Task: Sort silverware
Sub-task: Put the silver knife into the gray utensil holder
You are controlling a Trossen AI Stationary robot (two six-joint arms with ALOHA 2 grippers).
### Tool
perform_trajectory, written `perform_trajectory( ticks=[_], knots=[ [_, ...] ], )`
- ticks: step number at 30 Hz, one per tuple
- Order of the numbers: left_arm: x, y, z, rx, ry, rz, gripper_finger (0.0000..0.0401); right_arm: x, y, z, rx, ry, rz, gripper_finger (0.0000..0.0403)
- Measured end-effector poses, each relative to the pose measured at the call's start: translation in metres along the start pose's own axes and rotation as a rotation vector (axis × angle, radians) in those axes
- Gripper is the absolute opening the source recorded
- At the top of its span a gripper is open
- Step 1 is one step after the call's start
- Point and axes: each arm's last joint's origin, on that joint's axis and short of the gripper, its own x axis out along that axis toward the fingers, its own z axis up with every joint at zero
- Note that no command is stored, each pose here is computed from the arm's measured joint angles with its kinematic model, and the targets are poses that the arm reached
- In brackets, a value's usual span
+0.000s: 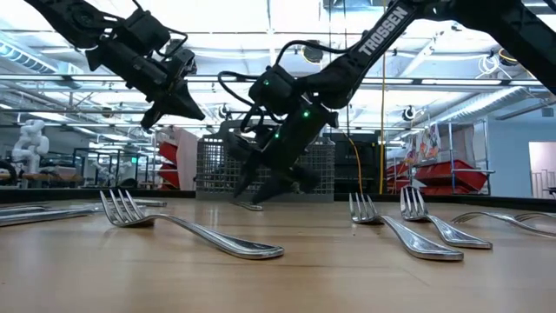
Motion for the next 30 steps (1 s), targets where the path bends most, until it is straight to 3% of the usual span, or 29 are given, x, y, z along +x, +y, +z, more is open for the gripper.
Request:
perform_trajectory(
  ticks=[7,17,30],
  knots=[
    [0.0,0.0,0.0,0.004,-0.002,-0.001,0.0011,0.015,0.004,-0.015,0.053,-0.015,0.048,0.018],
    [0.0,0.0,0.0,0.004,-0.002,0.0,0.0011,0.016,0.001,-0.025,0.028,0.054,-0.013,0.017],
    [0.0,0.002,-0.005,0.007,0.048,0.024,0.0011,0.012,0.005,-0.038,-0.018,0.126,-0.033,0.0007]
  ],
)
